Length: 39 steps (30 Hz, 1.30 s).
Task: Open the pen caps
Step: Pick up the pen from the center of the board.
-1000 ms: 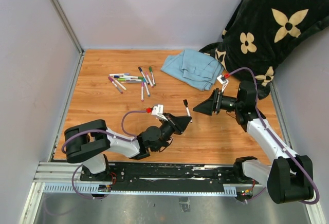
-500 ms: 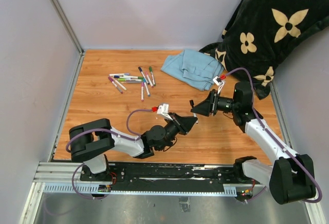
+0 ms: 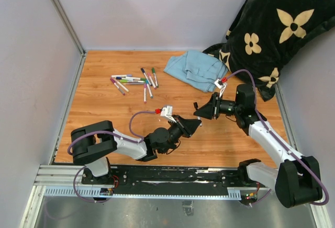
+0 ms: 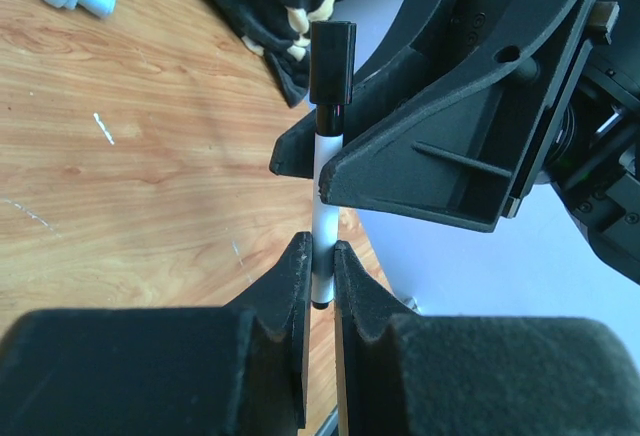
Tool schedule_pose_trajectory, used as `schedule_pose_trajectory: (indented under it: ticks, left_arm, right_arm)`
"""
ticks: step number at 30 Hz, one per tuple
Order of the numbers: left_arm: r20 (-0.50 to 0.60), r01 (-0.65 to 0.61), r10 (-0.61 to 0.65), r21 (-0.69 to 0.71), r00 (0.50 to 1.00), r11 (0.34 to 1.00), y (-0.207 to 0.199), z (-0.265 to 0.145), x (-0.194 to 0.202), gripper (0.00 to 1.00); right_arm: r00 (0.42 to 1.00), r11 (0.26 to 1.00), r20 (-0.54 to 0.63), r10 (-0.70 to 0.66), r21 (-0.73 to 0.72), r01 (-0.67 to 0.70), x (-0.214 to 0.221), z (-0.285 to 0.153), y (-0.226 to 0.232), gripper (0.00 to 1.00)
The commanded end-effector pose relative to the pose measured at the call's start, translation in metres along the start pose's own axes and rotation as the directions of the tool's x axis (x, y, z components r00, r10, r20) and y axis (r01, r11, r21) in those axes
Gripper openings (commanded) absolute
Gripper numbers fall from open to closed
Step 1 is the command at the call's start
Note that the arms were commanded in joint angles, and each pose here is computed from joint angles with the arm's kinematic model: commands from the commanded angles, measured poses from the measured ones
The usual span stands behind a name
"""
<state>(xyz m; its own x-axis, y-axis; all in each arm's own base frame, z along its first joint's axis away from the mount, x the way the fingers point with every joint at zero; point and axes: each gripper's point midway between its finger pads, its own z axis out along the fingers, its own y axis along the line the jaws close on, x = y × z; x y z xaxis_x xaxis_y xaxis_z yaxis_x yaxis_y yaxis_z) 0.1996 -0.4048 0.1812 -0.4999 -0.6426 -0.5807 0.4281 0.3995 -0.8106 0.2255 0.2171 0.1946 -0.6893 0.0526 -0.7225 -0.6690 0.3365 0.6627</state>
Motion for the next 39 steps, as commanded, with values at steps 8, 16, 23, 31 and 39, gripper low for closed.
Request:
schedule_pose_trajectory:
  ticks: [8,16,23,31,39]
  left_arm:
    - [0.041,0.017,-0.016,-0.011,0.999,1.0,-0.003,-0.006,-0.012,0.0]
    - [0.038,0.016,-0.017,0.027,0.999,0.999,-0.003,-0.013,-0.012,0.08]
    - [0.063,-0.004,-0.006,0.164,0.998,0.986,-0.012,-0.039,-0.024,0.51]
    - [0.086,-0.125,0.111,0.188,0.99,0.974,-0.015,-0.059,-0.041,0.69]
    - [0.159,-0.217,0.188,0.189,0.969,0.958,-0.016,-0.084,-0.07,0.81]
  right_arm:
    - [0.996,0.998,-0.065,-0.052,-0.033,0.05,0.017,0.009,0.009,0.23]
    - [0.995,0.997,-0.071,-0.077,-0.038,0.074,0.014,0.008,0.012,0.01]
    - [0.993,0.995,-0.06,-0.1,-0.034,0.098,0.006,0.002,0.01,0.01]
    - [0.979,0.981,-0.087,-0.185,-0.069,0.18,0.009,-0.002,0.011,0.01]
    - [0.952,0.949,-0.098,-0.29,-0.161,0.272,0.012,-0.01,0.022,0.02]
